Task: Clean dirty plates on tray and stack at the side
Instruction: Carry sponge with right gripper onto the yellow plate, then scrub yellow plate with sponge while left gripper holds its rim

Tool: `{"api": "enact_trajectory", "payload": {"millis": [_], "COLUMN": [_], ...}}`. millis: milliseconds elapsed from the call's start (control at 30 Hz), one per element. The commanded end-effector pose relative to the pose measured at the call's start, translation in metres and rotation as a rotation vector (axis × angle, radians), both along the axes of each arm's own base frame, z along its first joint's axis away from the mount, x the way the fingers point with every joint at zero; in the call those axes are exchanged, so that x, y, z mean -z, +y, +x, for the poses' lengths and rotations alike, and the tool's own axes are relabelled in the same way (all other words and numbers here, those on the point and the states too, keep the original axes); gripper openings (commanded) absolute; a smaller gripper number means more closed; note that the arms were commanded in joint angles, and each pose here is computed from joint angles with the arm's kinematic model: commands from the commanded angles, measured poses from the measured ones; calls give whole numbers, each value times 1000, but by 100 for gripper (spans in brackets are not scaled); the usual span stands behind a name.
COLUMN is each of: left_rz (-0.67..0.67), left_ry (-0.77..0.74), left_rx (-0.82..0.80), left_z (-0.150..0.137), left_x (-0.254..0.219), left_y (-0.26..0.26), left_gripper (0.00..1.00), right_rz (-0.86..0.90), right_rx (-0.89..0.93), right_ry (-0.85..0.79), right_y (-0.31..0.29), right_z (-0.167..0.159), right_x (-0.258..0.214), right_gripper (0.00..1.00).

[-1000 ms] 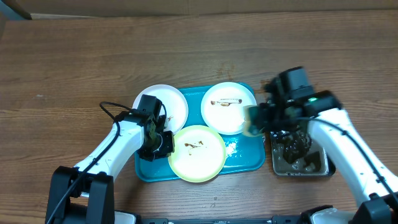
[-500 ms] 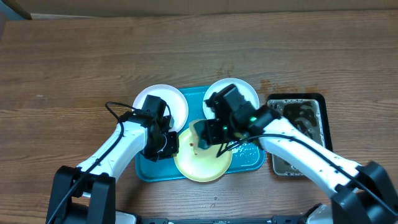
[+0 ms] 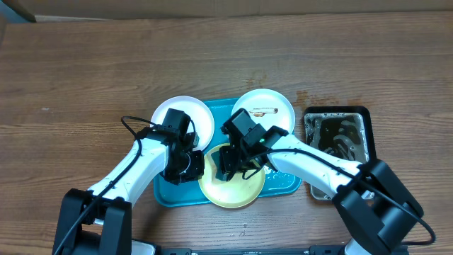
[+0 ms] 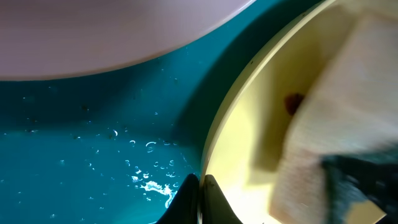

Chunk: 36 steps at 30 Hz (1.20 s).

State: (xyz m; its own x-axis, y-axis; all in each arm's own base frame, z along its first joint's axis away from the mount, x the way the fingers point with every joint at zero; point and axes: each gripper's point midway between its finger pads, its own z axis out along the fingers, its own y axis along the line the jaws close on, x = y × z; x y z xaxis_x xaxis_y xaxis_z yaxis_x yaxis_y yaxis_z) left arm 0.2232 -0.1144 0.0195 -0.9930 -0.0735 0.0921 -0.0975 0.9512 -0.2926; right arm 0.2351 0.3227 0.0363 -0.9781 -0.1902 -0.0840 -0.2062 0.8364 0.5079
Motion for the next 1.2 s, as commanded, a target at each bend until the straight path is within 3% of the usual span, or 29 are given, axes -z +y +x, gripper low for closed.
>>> {"api": "enact_trajectory", "payload": {"millis": [0, 433, 567, 733, 1033, 1167], "left_rz": [-18, -21, -19, -16, 9, 8], "left_ry": [-9, -6, -1, 8, 3, 1], "left_rx": [16, 16, 16, 15, 14, 13], "left_z": [4, 3, 2, 0, 1, 2], "left_x": [-4, -4, -4, -4, -2, -2], "left_y": [-6, -6, -6, -5, -1, -1], "left_gripper": [4, 4, 4, 4, 4, 4], "right_rz": [30, -32, -134, -384, -618, -638], "right_rx": [-5, 72, 183, 347, 378, 377], "right_ry": [-33, -20, -8, -8, 54, 65], "right_y": [12, 9, -9, -63, -122, -133], "right_z": [4, 12, 17, 16, -1, -2], "right_x": [-8, 16, 30, 45, 48, 40], "right_gripper": [4, 4, 4, 4, 4, 4]}}
